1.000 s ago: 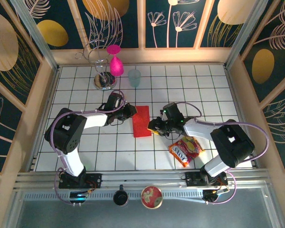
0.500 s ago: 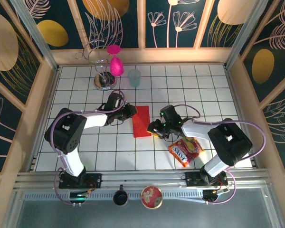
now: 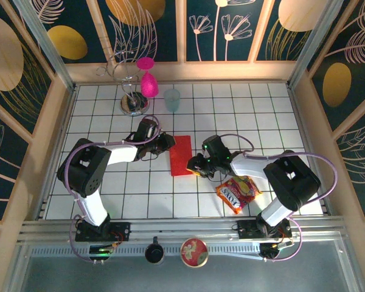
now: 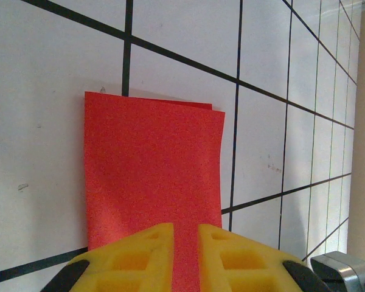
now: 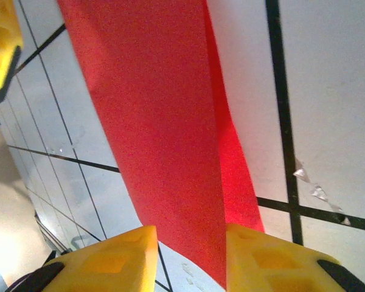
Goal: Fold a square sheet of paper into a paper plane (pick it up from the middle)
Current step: Fold the triangle a second time at the center of the table.
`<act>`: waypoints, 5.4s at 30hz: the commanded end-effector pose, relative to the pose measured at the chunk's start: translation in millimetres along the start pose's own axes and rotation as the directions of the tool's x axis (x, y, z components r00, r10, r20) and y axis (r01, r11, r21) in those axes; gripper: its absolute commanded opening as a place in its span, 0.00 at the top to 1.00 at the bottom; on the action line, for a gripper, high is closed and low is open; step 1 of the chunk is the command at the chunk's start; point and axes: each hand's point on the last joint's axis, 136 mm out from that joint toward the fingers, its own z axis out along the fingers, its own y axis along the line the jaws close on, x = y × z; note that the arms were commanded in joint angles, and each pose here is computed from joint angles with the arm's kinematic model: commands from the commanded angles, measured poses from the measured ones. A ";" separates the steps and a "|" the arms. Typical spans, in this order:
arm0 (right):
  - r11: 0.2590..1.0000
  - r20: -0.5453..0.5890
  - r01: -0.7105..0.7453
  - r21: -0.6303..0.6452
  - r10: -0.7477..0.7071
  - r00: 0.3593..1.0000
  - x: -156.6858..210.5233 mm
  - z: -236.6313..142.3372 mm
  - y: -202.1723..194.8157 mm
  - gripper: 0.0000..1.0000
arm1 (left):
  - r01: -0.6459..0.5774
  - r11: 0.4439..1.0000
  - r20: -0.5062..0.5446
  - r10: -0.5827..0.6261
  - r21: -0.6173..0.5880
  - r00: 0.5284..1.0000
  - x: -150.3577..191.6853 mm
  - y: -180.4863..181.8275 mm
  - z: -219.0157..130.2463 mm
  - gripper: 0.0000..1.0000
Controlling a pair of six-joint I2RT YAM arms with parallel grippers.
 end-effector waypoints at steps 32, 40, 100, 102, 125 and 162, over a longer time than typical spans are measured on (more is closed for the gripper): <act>0.998 0.039 0.005 0.059 -0.007 0.999 -14.6 -4.2 -3.9 0.95 | -0.041 0.998 -0.080 0.037 -0.047 0.996 12.7 20.5 22.1 0.88; 0.997 0.060 0.070 -0.036 -0.068 0.996 -29.1 -5.4 27.7 0.98 | -0.031 0.992 -0.103 0.018 -0.124 0.994 19.5 42.5 28.3 0.90; 0.993 0.027 0.062 -0.101 -0.060 0.998 -55.2 52.5 38.3 0.98 | -0.039 0.988 -0.063 0.030 -0.149 0.998 8.0 38.8 24.9 0.94; 0.992 0.027 0.064 -0.105 -0.061 0.998 -55.0 52.6 39.6 0.98 | -0.040 0.988 -0.062 0.031 -0.147 0.998 7.7 38.0 25.0 0.94; 0.990 0.033 0.071 -0.124 -0.068 0.997 -55.3 56.8 43.2 0.98 | -0.036 0.989 -0.065 0.027 -0.145 0.998 10.3 39.7 23.4 0.94; 0.998 0.008 0.037 -0.052 -0.037 0.999 -53.0 66.6 24.7 0.98 | -0.034 0.989 -0.055 0.027 -0.143 0.998 10.4 38.5 19.0 0.94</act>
